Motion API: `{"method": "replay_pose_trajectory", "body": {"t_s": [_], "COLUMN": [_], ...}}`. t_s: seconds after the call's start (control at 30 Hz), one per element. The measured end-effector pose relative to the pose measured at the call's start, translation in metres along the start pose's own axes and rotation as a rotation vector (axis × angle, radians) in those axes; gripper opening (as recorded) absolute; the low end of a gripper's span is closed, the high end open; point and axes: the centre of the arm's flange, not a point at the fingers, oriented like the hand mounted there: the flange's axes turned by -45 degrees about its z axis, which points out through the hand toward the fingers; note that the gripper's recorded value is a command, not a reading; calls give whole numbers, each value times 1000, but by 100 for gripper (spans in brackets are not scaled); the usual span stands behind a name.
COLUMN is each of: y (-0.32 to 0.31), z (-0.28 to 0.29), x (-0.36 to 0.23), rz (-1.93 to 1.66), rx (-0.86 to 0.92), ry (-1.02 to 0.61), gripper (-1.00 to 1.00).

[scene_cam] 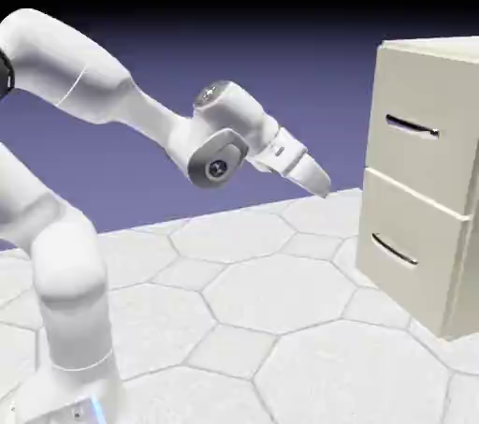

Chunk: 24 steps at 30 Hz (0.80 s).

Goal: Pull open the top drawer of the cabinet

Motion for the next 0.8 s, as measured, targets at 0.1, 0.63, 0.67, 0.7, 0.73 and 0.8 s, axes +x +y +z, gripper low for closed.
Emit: {"method": "replay_pose_trajectory", "body": {"t_s": [0.1,0.63,0.67,0.7,0.73,0.8], "y": [10,52,54,56,58,62], "z": [15,102,107,112,117,126], "x": [0,-26,-28,-31,-33,-38], "rz": [-8,-90,-97,-105,-113,-130], "rx": [37,194,200,206,211,220], "ry": [-35,-175,-180,-184,-188,-194], "gripper": [0,0,0,0,0,0]}}
